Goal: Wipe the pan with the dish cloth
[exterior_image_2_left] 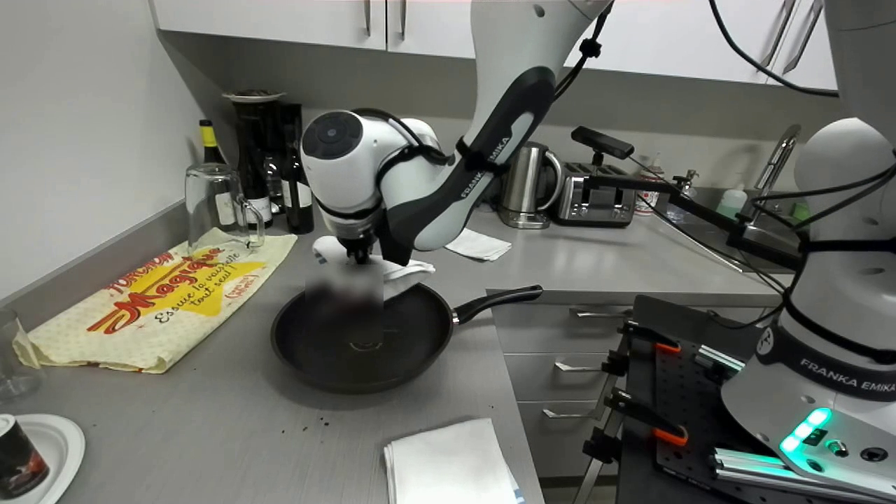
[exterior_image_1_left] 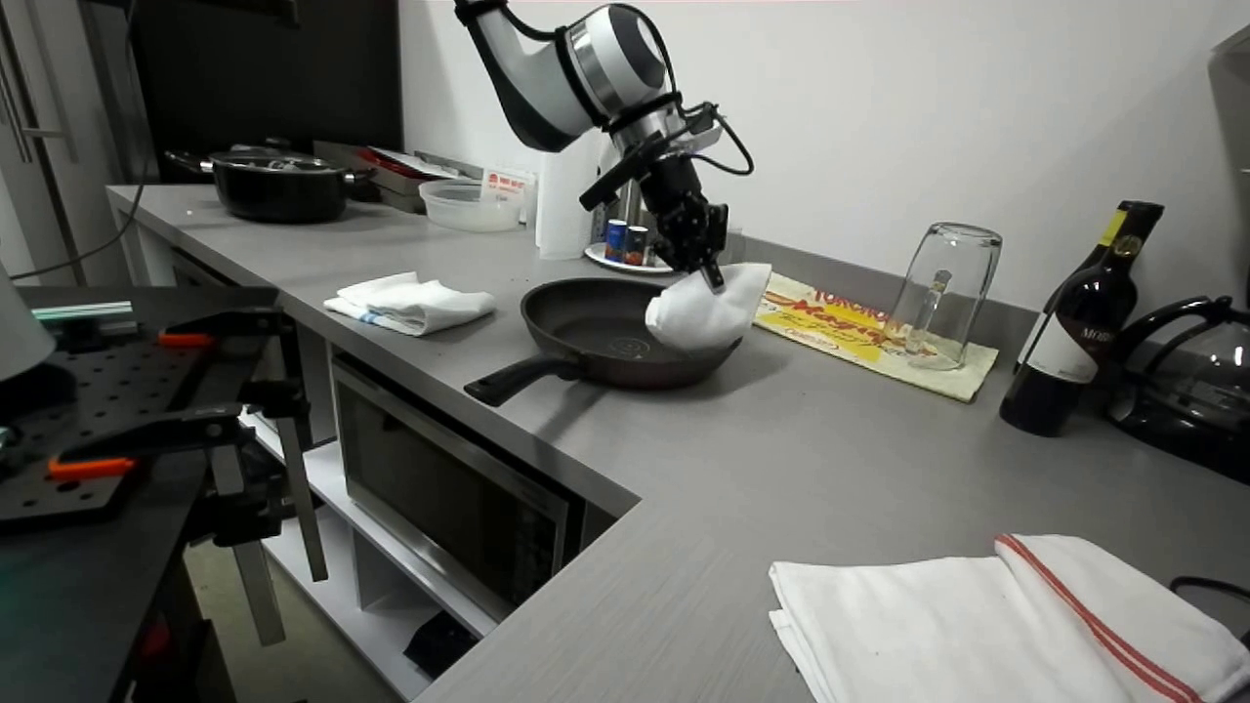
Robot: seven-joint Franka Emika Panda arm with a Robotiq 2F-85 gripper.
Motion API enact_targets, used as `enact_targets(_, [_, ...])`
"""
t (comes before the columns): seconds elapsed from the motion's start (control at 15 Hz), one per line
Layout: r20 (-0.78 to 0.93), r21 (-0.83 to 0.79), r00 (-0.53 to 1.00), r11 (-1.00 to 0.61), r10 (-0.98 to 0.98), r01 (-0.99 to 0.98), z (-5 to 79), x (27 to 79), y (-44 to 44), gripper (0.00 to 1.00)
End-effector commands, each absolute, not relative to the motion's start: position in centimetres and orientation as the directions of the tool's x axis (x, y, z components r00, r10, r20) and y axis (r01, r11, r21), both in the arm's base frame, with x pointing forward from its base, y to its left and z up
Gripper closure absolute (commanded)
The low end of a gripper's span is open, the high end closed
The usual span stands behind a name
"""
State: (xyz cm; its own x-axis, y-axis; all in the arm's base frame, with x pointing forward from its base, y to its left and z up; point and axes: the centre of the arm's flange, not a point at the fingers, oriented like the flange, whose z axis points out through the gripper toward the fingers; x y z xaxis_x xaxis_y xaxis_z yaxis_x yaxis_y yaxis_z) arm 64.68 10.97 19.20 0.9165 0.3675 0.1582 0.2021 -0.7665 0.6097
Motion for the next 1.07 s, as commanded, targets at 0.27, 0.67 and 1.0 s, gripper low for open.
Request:
enact_targets(0.27, [0.211,0.325,0.936,-0.923,0.282,0.205,31.9,58.1,24.7,0.96])
enact_targets(0.67, [0.143,-0.028,0.959,-0.968,0.244,0.251,34.1,51.5,35.7,0.96])
enact_targets(1.0, [0.051,-0.138,0.974,-0.964,0.223,0.228,30.9,48.8,36.9,0.96])
